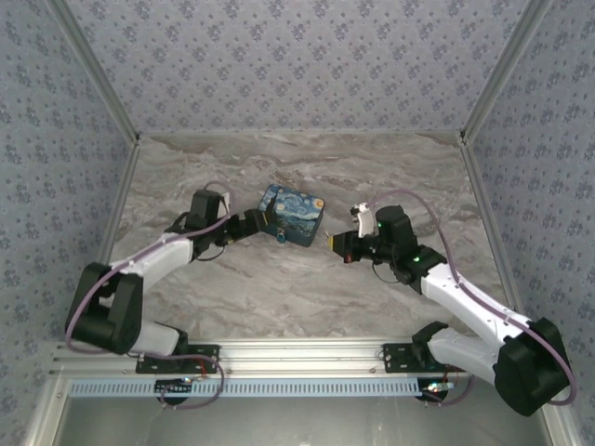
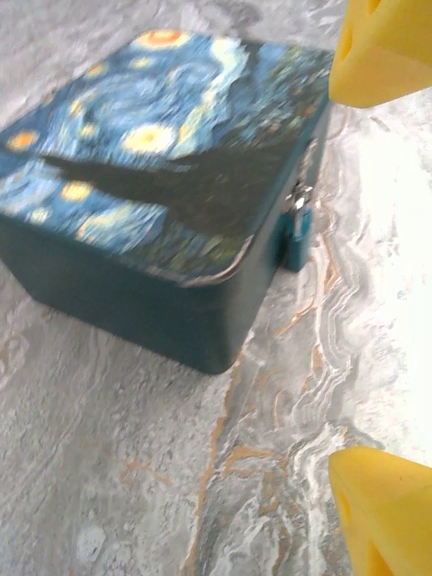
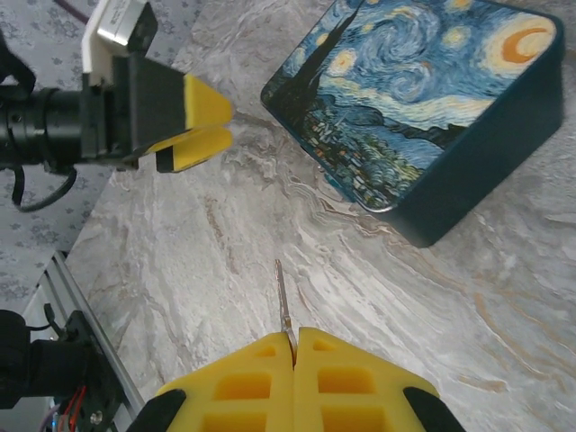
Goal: Unlock the padlock with the key
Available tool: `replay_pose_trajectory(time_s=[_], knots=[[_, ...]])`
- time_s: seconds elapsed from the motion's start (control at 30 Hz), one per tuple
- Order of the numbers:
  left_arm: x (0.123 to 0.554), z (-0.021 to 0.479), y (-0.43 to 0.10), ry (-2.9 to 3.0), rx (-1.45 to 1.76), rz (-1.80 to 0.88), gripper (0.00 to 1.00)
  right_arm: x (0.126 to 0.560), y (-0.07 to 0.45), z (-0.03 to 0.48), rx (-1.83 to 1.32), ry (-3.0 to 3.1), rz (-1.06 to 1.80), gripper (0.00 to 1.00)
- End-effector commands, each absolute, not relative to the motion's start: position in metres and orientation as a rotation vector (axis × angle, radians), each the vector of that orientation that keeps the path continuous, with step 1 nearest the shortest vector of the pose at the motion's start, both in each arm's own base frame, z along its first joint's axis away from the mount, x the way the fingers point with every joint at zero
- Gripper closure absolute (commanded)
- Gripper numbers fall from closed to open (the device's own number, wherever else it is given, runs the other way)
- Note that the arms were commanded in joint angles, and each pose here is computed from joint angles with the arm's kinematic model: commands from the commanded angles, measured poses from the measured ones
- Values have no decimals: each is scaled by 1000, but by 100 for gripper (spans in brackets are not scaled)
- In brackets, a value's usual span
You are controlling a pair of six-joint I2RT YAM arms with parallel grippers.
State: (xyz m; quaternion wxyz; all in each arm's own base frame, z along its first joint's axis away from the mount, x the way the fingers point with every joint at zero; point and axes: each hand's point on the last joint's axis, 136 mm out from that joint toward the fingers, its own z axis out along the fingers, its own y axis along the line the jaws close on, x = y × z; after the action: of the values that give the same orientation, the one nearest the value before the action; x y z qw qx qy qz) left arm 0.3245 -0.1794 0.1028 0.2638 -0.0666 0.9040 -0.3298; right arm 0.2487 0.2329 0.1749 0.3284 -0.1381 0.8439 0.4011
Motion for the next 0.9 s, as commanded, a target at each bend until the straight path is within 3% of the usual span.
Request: replay_pose_trajectory(time_s=[0.0, 0.23, 0.87], knots=[[318, 126, -194, 2306, -6, -975, 3, 254, 248, 188, -360, 2137, 1139, 100], [295, 129, -215, 2201, 269, -994, 3, 255, 256, 177, -369, 2162, 1126, 100], [297, 108, -239, 2079, 464, -1026, 15, 212, 252, 176, -389, 2072, 1088, 100]])
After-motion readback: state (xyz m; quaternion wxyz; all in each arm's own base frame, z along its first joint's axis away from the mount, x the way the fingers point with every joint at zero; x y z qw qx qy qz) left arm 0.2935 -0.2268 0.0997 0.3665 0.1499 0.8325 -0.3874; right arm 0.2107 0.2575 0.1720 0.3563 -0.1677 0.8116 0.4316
